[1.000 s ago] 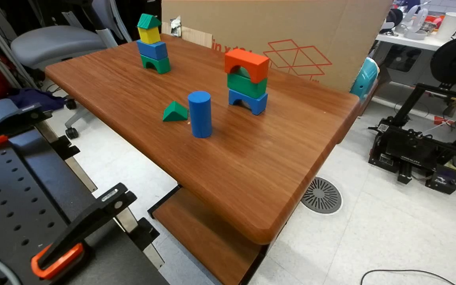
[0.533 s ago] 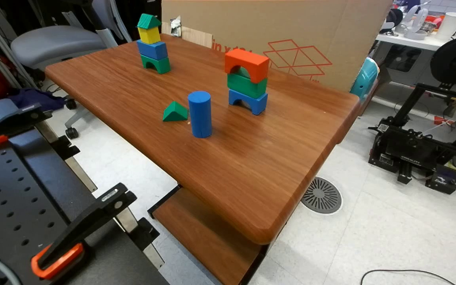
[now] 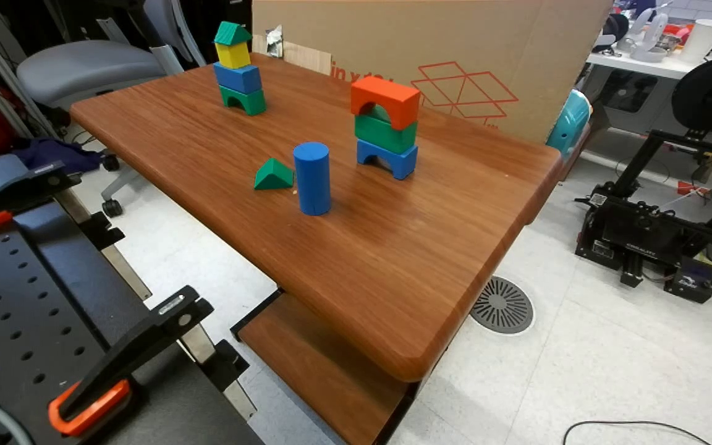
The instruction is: Pick up the blue block and place it on the orange block
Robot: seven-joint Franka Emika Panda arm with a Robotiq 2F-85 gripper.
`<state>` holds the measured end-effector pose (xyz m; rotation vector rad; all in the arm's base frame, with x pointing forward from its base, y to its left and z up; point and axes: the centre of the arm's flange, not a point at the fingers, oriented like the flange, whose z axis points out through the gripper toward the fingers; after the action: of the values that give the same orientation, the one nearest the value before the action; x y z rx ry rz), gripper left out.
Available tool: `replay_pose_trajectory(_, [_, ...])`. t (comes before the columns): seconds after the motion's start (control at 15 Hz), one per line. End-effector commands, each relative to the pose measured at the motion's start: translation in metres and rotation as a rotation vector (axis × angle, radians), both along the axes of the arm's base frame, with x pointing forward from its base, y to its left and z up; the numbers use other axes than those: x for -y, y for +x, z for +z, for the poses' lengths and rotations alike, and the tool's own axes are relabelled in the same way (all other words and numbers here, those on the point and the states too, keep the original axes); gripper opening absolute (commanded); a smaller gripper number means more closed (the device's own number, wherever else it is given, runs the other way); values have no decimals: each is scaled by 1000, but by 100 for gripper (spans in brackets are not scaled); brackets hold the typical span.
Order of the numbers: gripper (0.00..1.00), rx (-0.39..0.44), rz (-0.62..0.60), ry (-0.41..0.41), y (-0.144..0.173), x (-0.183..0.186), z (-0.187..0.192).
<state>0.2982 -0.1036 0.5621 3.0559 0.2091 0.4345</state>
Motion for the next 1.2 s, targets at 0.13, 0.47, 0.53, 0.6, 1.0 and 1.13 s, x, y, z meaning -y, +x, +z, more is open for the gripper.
replay_pose_trajectory(0.13, [100,-53,-6,-59,51,-14,-85])
replay_pose_trajectory(0.47, [100,-104,4,-58,86,-14,-159])
replay_pose_trajectory(0.53, [100,-123,1,-58,92,-12,-172])
replay_pose_trajectory(0.6, [100,-139,1,-58,98,-11,-183])
replay_pose_trajectory(1.0, [100,-250,-12,-27,134,0,-238])
replay_pose_trajectory(1.13, [100,-298,-16,-16,145,5,-253])
